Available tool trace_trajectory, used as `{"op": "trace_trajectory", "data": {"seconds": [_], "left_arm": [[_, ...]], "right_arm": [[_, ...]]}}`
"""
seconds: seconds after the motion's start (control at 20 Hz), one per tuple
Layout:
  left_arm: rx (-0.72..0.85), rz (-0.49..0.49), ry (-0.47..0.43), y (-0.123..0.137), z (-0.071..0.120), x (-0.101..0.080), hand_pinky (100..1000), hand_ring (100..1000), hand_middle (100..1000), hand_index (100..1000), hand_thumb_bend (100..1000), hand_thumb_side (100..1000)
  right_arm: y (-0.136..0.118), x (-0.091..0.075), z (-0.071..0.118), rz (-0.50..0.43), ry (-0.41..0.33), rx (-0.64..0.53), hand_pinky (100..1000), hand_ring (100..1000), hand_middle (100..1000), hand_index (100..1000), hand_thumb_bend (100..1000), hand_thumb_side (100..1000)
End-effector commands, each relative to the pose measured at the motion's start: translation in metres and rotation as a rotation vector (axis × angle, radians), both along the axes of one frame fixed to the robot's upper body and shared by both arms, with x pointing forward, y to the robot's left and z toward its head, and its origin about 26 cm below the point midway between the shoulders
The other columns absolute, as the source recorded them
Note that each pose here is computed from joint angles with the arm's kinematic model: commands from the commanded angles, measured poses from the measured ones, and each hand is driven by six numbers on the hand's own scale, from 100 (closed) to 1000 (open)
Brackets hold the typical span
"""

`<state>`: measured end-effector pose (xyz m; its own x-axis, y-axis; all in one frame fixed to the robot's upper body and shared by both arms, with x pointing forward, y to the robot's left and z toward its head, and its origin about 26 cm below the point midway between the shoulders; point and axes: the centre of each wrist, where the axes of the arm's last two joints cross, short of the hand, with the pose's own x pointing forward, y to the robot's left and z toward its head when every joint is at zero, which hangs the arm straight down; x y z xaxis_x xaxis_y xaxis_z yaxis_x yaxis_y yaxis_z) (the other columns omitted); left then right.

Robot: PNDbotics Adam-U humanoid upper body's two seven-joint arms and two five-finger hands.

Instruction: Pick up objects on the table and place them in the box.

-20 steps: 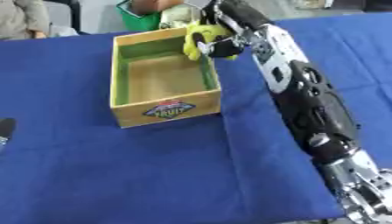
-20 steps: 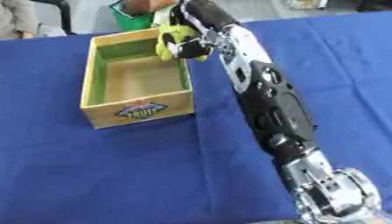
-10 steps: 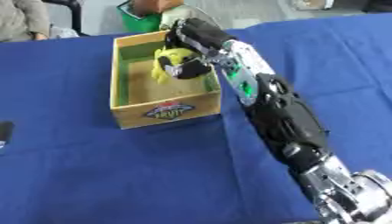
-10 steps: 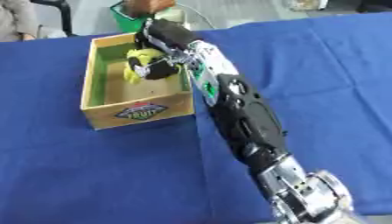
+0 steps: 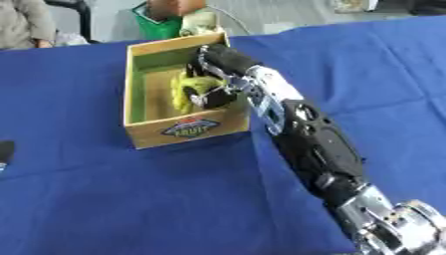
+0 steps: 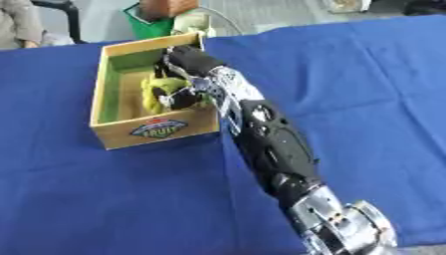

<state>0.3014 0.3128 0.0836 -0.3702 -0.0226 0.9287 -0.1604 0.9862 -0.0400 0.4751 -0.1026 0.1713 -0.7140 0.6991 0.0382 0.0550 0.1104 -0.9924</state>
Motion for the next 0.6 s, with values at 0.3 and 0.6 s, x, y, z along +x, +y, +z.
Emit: {"op": "trace_trajectory", "data": {"seconds": [0.3,0.6], "left_arm": [[0.006,-0.001,-0.019,0.002,0.006,0.001,491,409,465,623,699,217],[0.006,0.001,-0.018,0.002,0.006,0.000,491,409,465,623,698,216]], "right_arm": [[-0.003,-0.001,0.021,-0.033,-0.049,0.048,1000,993,993,1000,100,450],[-0.009,-0.002,0.030,-0.047,-0.084,0.089,1000,1000,996,1000,100,426]]}}
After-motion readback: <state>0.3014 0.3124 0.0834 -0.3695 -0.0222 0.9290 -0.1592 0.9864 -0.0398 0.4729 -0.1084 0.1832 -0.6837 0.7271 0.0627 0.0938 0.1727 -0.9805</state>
